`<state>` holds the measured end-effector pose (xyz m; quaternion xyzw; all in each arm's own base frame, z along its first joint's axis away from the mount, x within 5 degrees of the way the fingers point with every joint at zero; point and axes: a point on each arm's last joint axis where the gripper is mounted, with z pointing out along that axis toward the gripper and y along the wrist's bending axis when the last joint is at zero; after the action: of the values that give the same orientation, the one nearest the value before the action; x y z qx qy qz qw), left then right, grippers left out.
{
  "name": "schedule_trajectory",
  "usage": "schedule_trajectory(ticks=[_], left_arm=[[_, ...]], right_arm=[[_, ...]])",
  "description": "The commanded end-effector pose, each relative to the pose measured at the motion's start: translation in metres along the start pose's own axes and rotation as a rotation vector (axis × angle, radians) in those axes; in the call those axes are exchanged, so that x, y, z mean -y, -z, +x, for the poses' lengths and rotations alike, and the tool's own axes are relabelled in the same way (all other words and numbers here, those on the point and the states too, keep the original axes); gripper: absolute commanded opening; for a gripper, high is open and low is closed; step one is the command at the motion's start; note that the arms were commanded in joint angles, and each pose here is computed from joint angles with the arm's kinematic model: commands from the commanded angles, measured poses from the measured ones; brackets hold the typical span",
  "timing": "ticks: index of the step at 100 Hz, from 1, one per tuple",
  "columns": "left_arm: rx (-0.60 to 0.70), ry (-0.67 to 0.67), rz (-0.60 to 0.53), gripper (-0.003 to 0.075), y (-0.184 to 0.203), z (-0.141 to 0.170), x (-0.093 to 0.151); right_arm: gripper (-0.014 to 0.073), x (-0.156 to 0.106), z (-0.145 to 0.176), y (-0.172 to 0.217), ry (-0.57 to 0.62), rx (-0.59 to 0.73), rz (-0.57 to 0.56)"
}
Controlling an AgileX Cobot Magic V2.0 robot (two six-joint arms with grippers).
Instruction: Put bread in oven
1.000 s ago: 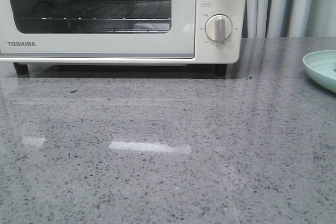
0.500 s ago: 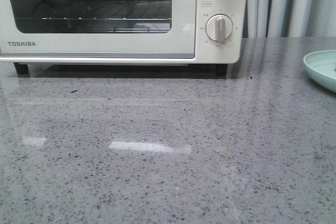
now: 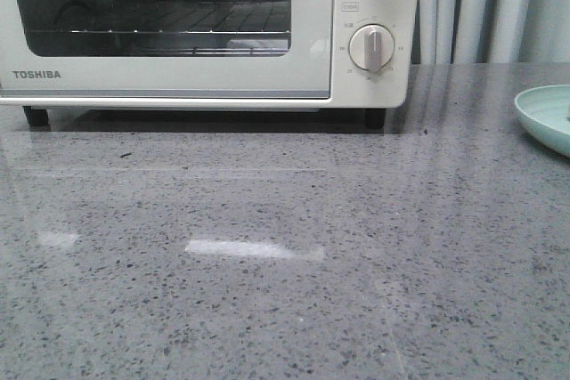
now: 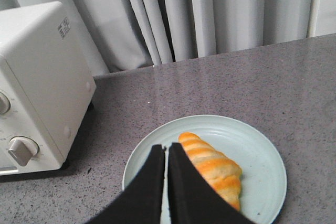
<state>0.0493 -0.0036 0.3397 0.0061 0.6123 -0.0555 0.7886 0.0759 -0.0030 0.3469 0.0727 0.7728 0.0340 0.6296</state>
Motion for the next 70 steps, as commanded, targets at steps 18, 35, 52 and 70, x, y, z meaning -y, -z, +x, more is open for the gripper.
schedule_trajectory(ticks=[18, 35, 52, 70], left_arm=[[-0.041, 0.041, 0.141, -0.0021, -0.032, -0.024, 0.013], [-0.156, 0.041, 0.278, -0.0021, -0.058, -0.031, 0.032], [-0.258, 0.022, 0.363, -0.0021, -0.089, -0.04, 0.054], [-0.388, -0.005, 0.352, -0.0021, -0.131, -0.047, 0.071]], right_arm=[[-0.0019, -0.008, -0.053, -0.006, 0.028, -0.071, 0.013], [-0.0019, -0.011, -0.075, -0.009, 0.081, -0.1, 0.014], [-0.0019, -0.014, -0.097, -0.008, 0.097, -0.106, 0.014], [-0.0019, -0.02, -0.118, -0.014, 0.138, -0.143, -0.009]])
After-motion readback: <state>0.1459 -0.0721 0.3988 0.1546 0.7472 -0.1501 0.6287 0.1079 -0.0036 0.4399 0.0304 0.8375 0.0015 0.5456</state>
